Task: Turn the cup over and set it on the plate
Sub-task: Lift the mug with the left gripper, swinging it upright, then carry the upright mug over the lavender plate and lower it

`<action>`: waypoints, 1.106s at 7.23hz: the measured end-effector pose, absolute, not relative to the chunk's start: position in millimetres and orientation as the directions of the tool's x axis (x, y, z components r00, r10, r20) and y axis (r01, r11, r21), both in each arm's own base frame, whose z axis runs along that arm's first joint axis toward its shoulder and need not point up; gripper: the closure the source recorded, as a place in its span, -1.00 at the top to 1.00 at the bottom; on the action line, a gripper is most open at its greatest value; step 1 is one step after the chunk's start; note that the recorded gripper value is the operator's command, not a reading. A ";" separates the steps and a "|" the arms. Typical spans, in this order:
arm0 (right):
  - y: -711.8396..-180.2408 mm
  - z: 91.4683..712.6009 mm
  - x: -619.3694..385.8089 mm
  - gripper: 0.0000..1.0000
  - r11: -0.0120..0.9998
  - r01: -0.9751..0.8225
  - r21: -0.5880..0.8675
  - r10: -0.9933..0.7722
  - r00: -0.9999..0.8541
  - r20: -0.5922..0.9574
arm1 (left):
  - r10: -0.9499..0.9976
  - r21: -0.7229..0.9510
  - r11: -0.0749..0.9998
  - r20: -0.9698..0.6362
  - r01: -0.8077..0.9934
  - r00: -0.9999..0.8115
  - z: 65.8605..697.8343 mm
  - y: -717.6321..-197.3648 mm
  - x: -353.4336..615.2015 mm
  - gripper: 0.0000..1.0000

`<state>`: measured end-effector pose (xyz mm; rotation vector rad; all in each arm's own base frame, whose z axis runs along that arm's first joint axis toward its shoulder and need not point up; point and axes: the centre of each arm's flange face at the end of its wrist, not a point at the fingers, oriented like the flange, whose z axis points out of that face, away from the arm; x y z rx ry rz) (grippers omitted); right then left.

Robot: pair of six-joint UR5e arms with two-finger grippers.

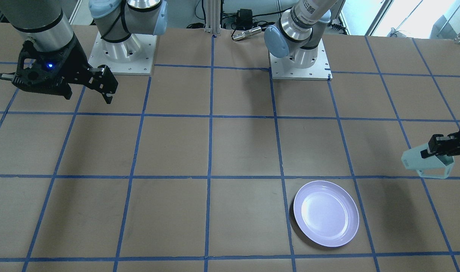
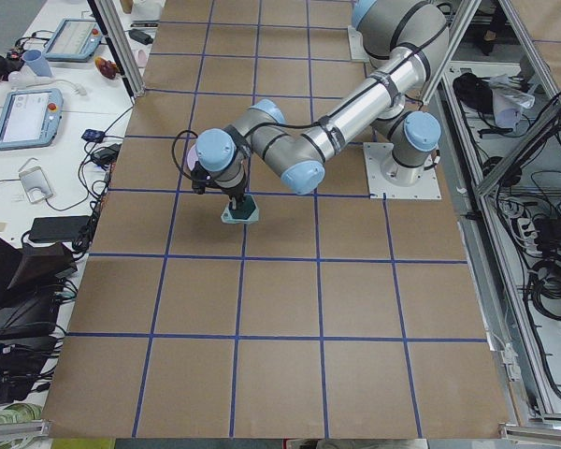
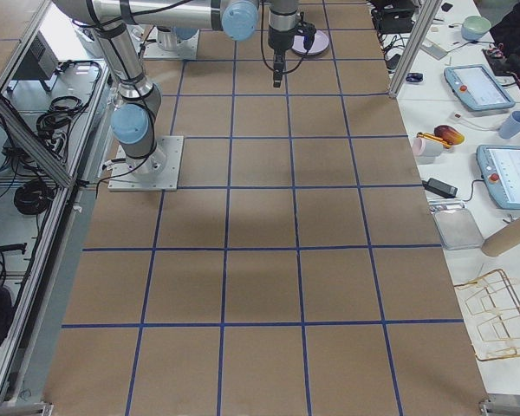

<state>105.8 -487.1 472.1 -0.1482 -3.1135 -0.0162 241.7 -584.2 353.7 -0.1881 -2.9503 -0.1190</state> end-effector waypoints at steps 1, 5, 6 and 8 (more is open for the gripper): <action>-487.1 472.0 105.8 1.00 0.995 0.095 0.009 0.095 -0.995 0.025 | 0.181 0.058 0.980 0.139 0.191 -0.974 364.6 -602.1 205.9 -1.00; -487.2 472.2 106.0 1.00 0.995 0.095 0.009 0.095 -0.995 0.022 | 0.379 0.002 0.926 -0.004 0.379 -0.926 365.9 -654.6 50.4 -1.00; -487.2 472.2 106.0 1.00 0.995 0.095 0.009 0.095 -0.995 0.022 | 0.408 -0.014 0.913 -0.018 0.408 -0.913 360.4 -661.1 20.3 -1.00; -487.1 471.8 105.9 1.00 0.995 0.095 0.010 0.095 -0.995 0.023 | 0.436 -0.026 0.899 -0.023 0.436 -0.900 338.5 -667.7 -17.1 -1.00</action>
